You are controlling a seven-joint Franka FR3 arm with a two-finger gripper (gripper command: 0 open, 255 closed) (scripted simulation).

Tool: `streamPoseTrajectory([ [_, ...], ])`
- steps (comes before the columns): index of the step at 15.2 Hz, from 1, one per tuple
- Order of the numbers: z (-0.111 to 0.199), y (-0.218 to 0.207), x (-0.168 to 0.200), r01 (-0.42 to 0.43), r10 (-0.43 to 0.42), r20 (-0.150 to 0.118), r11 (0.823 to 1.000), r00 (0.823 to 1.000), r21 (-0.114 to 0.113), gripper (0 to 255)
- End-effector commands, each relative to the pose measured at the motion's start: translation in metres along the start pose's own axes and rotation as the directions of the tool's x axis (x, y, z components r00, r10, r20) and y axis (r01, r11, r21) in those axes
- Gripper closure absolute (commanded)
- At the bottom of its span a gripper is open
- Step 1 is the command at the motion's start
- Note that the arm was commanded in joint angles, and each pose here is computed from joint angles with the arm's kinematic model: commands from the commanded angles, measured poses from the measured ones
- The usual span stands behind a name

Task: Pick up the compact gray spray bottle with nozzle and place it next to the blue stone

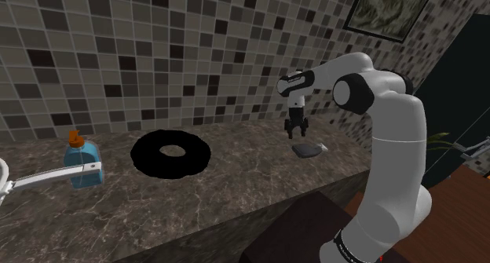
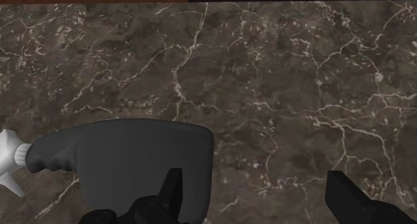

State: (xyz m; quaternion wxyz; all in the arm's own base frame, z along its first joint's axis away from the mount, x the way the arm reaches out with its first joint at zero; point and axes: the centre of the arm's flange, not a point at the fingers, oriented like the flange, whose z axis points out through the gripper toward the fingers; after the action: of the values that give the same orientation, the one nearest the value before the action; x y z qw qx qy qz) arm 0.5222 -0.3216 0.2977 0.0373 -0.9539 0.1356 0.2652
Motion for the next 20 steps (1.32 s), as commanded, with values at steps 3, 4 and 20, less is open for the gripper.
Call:
streamPoseTrajectory([
  [3, 0.002, 0.000, 0.000, 0.000, 0.000, 0.000, 1.000, 1.000, 0.000, 0],
  [4, 0.002, 0.000, 0.000, 0.000, 0.000, 0.000, 1.000, 1.000, 0.000, 0],
  [20, 0.020, 0.022, -0.035, 0.241, -0.246, -0.084, 0.968, 0.966, -0.065, 0],
])
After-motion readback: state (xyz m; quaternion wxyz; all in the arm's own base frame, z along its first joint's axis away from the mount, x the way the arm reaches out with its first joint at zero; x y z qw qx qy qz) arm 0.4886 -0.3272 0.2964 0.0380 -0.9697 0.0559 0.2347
